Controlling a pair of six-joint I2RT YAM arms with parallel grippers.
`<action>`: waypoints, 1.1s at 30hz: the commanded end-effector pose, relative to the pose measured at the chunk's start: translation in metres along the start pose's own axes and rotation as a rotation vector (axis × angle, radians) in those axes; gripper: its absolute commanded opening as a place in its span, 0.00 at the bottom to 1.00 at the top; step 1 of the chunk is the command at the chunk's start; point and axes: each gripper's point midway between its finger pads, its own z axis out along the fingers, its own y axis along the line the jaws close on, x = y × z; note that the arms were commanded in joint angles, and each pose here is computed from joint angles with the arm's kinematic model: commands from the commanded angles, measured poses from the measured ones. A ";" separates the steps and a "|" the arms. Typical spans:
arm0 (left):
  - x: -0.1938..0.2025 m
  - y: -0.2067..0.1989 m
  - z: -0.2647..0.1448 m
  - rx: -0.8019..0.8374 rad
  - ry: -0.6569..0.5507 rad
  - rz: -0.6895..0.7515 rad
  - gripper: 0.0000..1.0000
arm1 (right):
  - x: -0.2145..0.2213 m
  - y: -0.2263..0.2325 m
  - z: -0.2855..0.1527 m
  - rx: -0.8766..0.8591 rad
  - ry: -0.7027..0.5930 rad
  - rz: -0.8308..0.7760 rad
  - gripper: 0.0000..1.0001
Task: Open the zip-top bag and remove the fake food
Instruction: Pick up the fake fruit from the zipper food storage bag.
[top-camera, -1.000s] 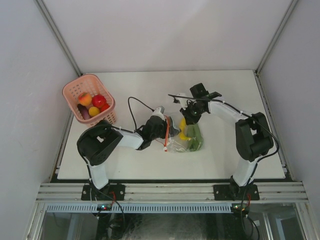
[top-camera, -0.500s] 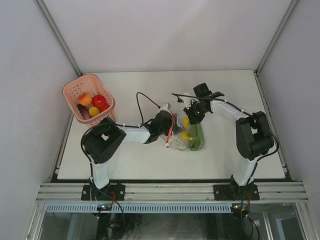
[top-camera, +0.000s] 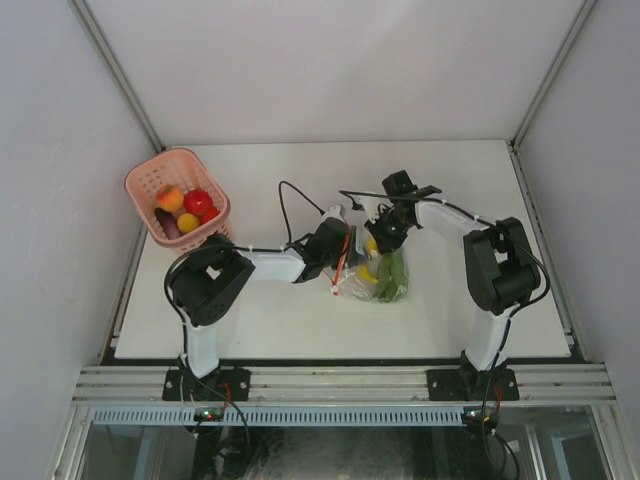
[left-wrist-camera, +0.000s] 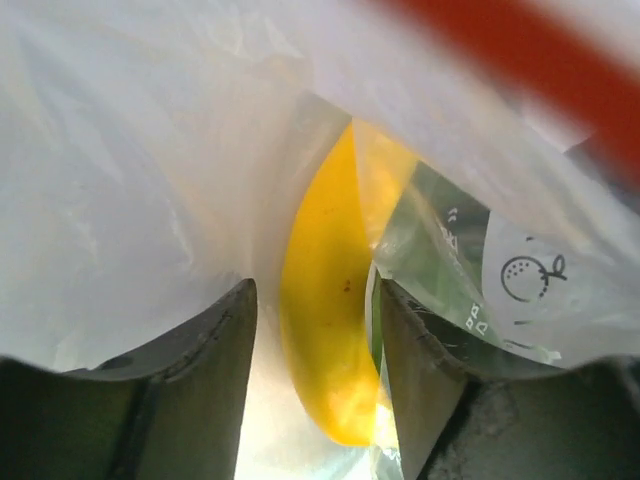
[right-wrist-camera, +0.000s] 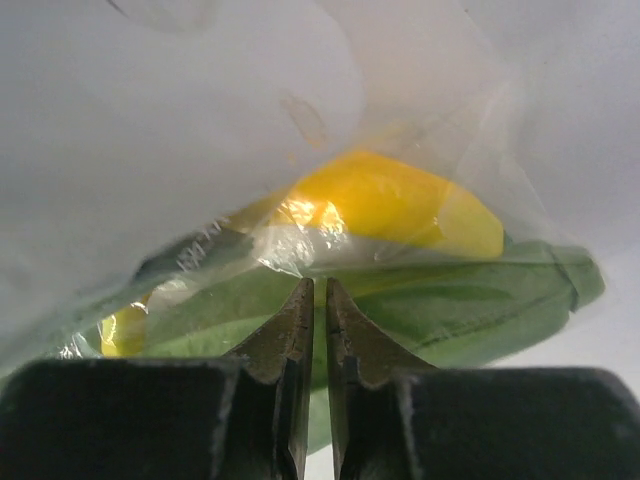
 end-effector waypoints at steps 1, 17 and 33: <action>0.004 0.016 0.011 -0.100 0.009 0.061 0.59 | -0.001 0.003 0.002 -0.007 0.020 0.001 0.08; -0.037 0.033 -0.035 -0.212 -0.130 0.158 0.15 | 0.002 -0.002 0.000 -0.003 0.019 0.016 0.08; -0.064 0.064 -0.092 -0.205 -0.203 0.112 0.01 | 0.001 0.000 0.000 -0.007 0.016 0.011 0.08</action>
